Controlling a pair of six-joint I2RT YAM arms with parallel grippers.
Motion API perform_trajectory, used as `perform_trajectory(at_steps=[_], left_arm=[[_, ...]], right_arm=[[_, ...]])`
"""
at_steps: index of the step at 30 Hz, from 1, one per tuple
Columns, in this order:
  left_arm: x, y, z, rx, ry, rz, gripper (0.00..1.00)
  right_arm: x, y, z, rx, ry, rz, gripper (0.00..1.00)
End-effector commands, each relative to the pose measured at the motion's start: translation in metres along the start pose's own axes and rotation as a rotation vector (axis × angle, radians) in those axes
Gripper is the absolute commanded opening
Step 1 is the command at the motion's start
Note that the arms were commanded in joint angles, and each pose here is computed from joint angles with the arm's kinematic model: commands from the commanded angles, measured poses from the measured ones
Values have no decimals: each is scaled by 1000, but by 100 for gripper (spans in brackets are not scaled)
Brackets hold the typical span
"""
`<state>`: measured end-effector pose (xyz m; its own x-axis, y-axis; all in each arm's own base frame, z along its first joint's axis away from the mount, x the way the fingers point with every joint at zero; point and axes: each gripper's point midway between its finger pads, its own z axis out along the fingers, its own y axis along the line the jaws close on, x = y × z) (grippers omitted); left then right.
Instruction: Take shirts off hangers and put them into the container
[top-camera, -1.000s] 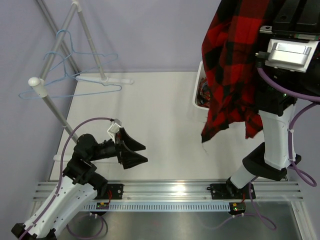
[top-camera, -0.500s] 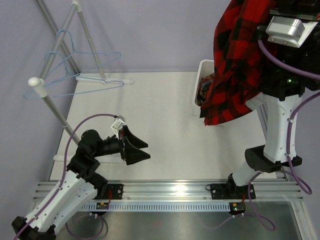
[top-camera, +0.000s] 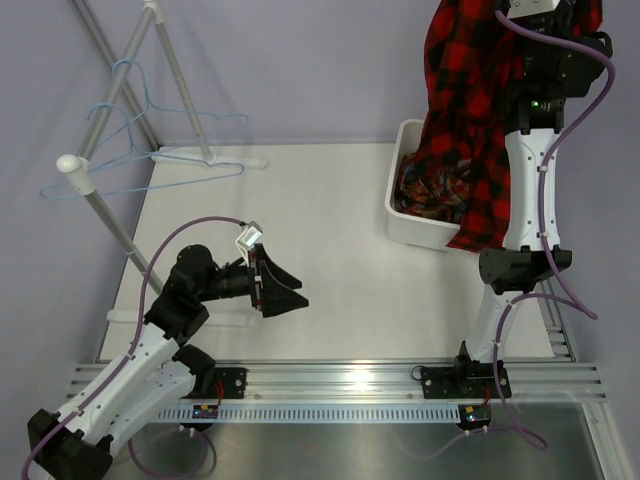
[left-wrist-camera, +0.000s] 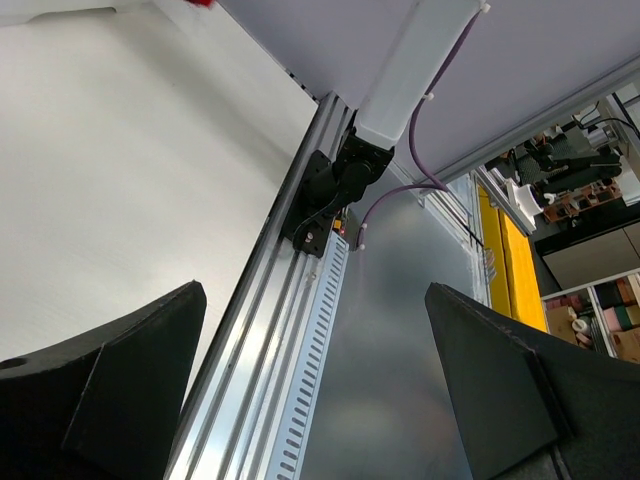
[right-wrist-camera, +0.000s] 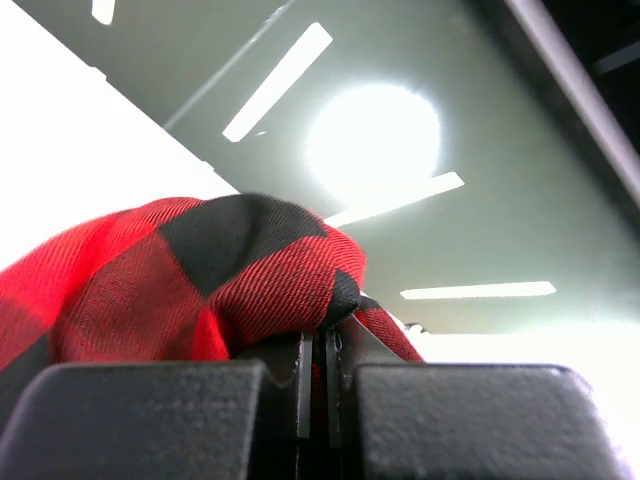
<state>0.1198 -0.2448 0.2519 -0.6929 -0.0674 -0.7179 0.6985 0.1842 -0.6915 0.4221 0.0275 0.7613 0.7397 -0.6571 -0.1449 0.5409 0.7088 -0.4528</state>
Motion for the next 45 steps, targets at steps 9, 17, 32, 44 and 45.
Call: perform_trajectory(at_steps=[9, 17, 32, 44, 45], left_arm=[[-17, -23, -2, 83, -53, 89, 98], [-18, -29, -4, 95, -64, 92, 98], [-19, -24, 4, 106, -43, 70, 98], [-13, -29, 6, 121, -58, 65, 98], [-12, -27, 7, 118, -52, 63, 98]], right_arm=[[-178, -161, -5, 253, -322, -32, 0], [-206, -181, -12, 260, -363, -17, 0], [-242, -205, -24, 305, -469, 35, 0], [-191, -160, -7, 231, -383, 80, 0], [-173, -145, -3, 218, -358, 82, 0]])
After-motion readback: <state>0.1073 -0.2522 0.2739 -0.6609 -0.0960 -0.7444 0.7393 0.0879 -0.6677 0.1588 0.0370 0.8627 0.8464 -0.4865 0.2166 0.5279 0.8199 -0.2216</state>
